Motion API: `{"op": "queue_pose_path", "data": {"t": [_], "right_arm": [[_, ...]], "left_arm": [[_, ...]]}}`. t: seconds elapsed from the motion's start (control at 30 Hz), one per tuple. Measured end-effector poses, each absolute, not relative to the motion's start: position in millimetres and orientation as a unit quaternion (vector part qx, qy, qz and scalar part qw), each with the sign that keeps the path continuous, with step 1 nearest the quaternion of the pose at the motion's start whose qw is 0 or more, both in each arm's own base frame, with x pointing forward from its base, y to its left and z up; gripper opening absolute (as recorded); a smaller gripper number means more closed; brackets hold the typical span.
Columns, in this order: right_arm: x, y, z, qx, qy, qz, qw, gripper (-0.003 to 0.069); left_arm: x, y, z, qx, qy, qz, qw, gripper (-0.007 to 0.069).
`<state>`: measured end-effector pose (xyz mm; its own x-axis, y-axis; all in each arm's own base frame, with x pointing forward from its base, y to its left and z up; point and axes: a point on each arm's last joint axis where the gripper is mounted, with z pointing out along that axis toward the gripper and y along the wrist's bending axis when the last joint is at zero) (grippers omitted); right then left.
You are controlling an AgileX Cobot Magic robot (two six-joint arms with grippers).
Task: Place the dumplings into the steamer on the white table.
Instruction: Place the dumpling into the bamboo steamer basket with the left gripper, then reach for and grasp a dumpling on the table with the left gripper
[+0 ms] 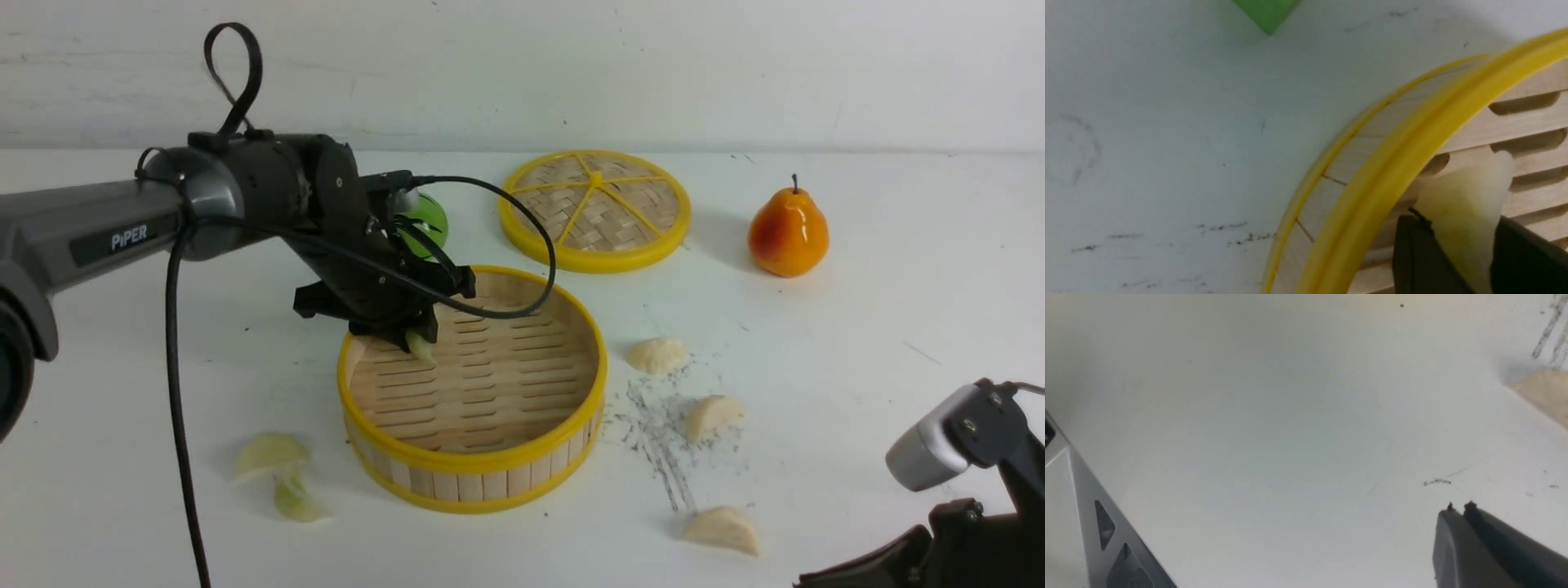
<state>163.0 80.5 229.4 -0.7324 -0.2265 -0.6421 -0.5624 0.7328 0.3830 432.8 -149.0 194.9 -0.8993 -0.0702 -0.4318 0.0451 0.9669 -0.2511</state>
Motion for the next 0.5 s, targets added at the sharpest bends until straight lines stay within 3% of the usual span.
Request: {"op": "queue_pose_path", "data": {"t": [0.3, 0.37, 0.5], "right_arm": [[163.0, 80.5, 229.4, -0.223, 0.884, 0.29, 0.29, 0.0022], [163.0, 80.5, 229.4, -0.223, 0.884, 0.29, 0.29, 0.0022], [163.0, 80.5, 229.4, -0.223, 0.884, 0.29, 0.29, 0.0022]], "left_arm": [[425.6, -148.6, 202.9, -0.003, 0.973, -0.123, 0.196, 0.042], [421.0, -146.8, 218.2, 0.006, 0.973, -0.12, 0.196, 0.0433], [400.4, -136.2, 276.5, 0.059, 0.967, -0.094, 0.231, 0.0436]]}}
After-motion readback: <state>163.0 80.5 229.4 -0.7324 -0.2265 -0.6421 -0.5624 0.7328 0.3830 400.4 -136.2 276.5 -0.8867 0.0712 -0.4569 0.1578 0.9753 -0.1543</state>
